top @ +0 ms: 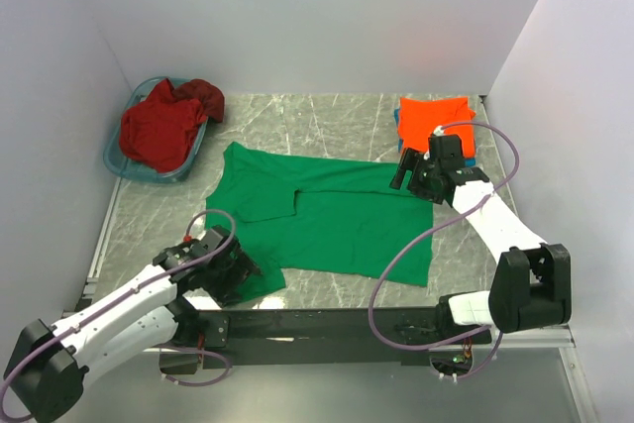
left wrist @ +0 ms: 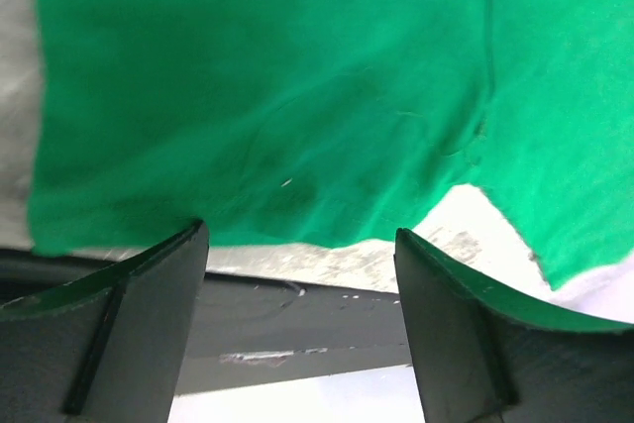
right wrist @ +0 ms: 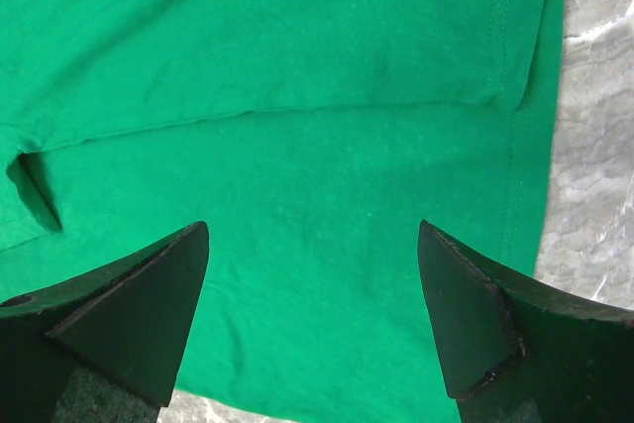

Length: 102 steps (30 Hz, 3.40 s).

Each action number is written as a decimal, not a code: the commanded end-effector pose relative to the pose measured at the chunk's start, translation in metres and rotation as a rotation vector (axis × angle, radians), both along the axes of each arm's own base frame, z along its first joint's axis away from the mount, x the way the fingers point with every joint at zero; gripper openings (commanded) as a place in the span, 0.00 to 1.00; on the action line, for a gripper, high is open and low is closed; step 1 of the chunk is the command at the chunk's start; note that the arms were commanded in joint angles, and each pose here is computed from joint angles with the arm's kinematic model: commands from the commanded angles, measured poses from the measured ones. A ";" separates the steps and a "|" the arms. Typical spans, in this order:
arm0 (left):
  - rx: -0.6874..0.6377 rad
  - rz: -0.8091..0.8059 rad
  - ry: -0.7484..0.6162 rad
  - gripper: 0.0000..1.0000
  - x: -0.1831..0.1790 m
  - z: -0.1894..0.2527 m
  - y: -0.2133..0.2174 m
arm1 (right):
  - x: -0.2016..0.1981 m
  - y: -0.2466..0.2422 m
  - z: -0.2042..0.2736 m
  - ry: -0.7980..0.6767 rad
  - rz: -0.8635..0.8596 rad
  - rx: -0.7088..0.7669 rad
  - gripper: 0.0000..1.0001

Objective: Fold and stack the t-shirts
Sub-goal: Fold the tshirt

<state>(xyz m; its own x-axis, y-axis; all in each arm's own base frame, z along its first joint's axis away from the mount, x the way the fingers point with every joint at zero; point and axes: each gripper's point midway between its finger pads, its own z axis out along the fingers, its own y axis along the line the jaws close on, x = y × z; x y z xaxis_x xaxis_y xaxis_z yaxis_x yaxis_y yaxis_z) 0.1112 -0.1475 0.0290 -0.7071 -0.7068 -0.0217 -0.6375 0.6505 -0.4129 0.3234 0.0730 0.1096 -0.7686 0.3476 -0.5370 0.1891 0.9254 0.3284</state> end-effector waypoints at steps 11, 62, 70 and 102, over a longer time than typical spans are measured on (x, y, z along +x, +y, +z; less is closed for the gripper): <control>0.102 0.054 0.126 0.74 -0.013 0.006 0.012 | 0.004 0.001 -0.005 -0.002 0.026 -0.005 0.92; 0.079 -0.025 -0.078 0.00 0.029 0.013 -0.005 | -0.204 0.008 -0.069 0.385 -0.271 0.246 0.90; 0.098 -0.027 -0.094 0.00 0.035 0.017 -0.005 | -0.204 0.004 -0.090 0.399 -0.313 0.232 0.85; 0.140 -0.095 -0.365 0.00 0.135 0.091 -0.022 | -0.112 -0.007 -0.030 0.169 -0.222 0.113 0.00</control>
<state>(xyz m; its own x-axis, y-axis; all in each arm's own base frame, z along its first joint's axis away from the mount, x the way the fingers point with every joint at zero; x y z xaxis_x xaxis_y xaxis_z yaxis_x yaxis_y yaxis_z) 0.2187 -0.1644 0.0973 -0.7050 -0.6444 -0.2961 -0.4868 0.7434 -0.4588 0.1825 0.0687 0.0579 -0.7679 0.5845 -0.2622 0.4874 0.7987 0.3530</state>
